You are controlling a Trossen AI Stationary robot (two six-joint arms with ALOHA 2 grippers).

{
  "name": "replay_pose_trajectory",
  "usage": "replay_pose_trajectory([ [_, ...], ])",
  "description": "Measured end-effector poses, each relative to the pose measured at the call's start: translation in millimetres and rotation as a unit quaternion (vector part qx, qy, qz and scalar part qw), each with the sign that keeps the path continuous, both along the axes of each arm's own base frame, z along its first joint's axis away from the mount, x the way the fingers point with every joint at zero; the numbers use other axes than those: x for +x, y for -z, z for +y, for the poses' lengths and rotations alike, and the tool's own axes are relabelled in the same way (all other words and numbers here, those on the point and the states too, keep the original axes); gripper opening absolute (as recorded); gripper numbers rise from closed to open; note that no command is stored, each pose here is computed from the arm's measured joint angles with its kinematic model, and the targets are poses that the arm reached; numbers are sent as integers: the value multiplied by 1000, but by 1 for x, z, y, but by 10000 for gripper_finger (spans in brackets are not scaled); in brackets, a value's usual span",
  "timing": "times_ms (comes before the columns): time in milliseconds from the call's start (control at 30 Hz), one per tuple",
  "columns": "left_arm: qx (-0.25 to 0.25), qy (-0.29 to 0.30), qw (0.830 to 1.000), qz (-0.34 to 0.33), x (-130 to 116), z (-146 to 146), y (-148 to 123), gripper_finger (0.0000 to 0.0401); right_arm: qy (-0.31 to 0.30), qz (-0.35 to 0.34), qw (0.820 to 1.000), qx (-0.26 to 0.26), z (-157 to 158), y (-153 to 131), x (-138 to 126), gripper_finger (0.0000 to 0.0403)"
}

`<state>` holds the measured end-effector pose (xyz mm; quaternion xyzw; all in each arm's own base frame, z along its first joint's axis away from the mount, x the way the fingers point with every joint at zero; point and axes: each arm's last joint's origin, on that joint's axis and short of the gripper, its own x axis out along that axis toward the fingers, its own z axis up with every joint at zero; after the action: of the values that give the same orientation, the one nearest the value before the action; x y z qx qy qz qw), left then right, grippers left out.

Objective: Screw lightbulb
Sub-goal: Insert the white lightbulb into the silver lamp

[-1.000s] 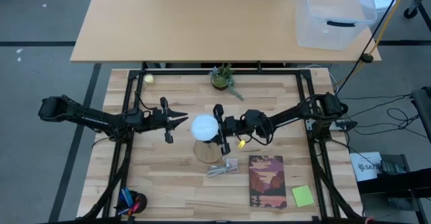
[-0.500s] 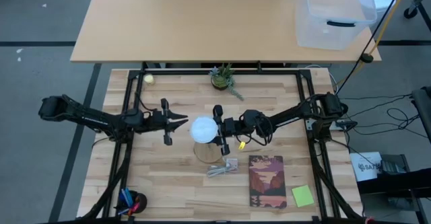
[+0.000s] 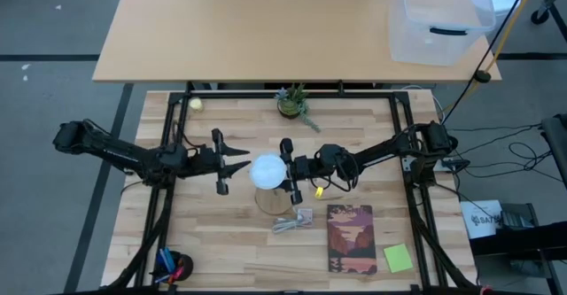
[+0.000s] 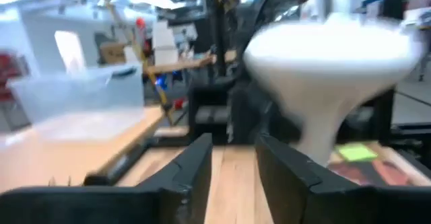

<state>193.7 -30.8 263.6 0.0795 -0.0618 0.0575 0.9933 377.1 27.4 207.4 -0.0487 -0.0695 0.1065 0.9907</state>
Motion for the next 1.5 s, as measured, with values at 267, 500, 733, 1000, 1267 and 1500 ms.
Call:
replay_pose_trajectory([
  [267, 64, -16, 998, -12, 4, -9, -65, 132, 0, 2, 1000, 3, 0, 0, 0, 167],
  [500, 56, 38, 997, 26, 12, -14, -94, 103, 0, 4, 1000, 4, 0, 1, 0, 167],
  [733, 72, 44, 991, 109, 34, -18, -101, 58, -1, 5, 1000, 5, 0, 2, 0, 166],
  [1000, 120, 58, 984, 115, 38, -20, -114, 3, -2, 21, 1000, 12, 0, 5, 0, 166],
  [1267, 137, 68, 976, 153, 41, -22, -104, 1, -2, 34, 999, 10, 0, 9, 0, 166],
  [1500, 121, 60, 978, 158, 41, -18, -103, 1, -1, 28, 1000, 8, 0, 8, 0, 166],
])
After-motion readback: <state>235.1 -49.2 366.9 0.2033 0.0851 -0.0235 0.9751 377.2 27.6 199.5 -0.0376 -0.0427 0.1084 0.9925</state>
